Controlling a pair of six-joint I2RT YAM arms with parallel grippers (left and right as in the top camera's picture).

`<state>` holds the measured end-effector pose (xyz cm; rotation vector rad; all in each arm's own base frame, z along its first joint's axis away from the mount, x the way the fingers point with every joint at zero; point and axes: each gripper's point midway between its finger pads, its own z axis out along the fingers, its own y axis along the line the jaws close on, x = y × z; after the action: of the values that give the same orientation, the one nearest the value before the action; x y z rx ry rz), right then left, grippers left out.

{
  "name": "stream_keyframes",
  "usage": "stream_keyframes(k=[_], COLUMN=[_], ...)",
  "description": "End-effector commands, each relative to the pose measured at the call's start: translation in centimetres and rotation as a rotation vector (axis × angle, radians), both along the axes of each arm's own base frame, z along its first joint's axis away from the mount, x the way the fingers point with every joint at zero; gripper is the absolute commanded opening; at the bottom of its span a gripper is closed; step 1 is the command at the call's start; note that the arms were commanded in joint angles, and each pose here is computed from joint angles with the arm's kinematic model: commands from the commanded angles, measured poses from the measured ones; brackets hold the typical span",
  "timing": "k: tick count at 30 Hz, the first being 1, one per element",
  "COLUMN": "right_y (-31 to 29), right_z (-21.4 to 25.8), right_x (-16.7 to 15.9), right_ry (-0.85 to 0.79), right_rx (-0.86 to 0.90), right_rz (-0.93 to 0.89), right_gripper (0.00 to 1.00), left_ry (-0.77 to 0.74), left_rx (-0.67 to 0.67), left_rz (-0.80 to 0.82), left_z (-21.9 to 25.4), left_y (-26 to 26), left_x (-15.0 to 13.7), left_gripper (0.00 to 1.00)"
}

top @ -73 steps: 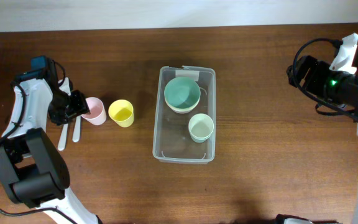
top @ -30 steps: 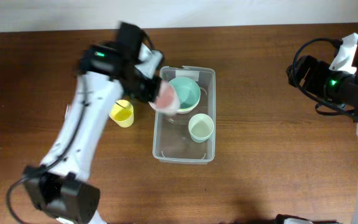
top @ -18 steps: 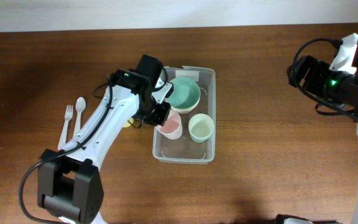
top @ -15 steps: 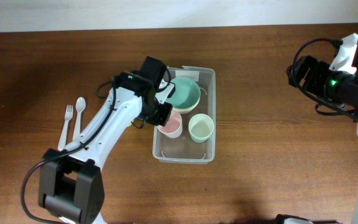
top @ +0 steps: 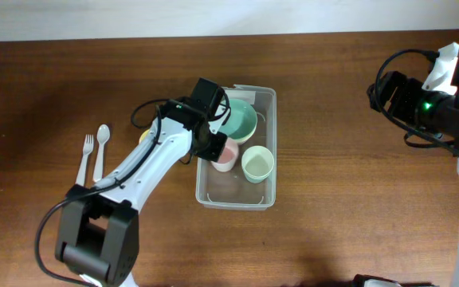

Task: Pack container
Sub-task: 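Carry the pink cup into the container beside the green cup and release, then move the left gripper to the yellow cup and grasp its rim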

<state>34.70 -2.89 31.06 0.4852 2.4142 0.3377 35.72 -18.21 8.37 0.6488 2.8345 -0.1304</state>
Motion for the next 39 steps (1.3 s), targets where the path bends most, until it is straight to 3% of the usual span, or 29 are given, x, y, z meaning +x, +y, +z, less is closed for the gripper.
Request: stream_keyframes(k=[1, 7, 10, 14, 18, 26, 31, 39], right_y=[-0.4, -0.4, -0.4, -0.4, -0.4, -0.4, -0.4, -0.4], right_z=[0.5, 0.5, 0.5, 0.5, 0.5, 0.5, 0.5, 0.5], right_x=[0.0, 0.0, 0.0, 0.0, 0.0, 0.0, 0.0, 0.0], right_ry=[-0.014, -0.013, -0.013, -0.013, -0.013, -0.013, -0.014, -0.013], right_rx=[-0.016, -0.016, -0.016, -0.016, -0.016, -0.016, -0.016, -0.016], right_rz=[-0.005, -0.005, -0.005, -0.005, -0.005, -0.005, -0.005, -0.005], right_gripper=[0.99, 0.99, 0.99, 0.99, 0.99, 0.99, 0.99, 0.99], left_ry=[0.017, 0.005, -0.039, -0.147, -0.263, -0.123, 0.047, 0.187], left_rx=[0.007, -0.008, -0.032, -0.026, 0.090, 0.101, 0.063, 0.104], left_rz=[0.004, 0.025, 0.034, 0.095, 0.278, 0.544, 0.618, 0.649], left_z=[-0.8, 3.6, 7.8, 13.3, 15.8, 11.8, 6.2, -0.1], left_y=[0.0, -0.2, -0.1, 1.5, 6.4, 12.9, 14.9, 16.0], left_x=[0.0, 0.2, 0.5, 1.0, 2.1, 2.3, 2.0, 2.2], left_gripper=[0.19, 0.20, 0.40, 0.53, 0.68, 0.71, 0.70, 0.70])
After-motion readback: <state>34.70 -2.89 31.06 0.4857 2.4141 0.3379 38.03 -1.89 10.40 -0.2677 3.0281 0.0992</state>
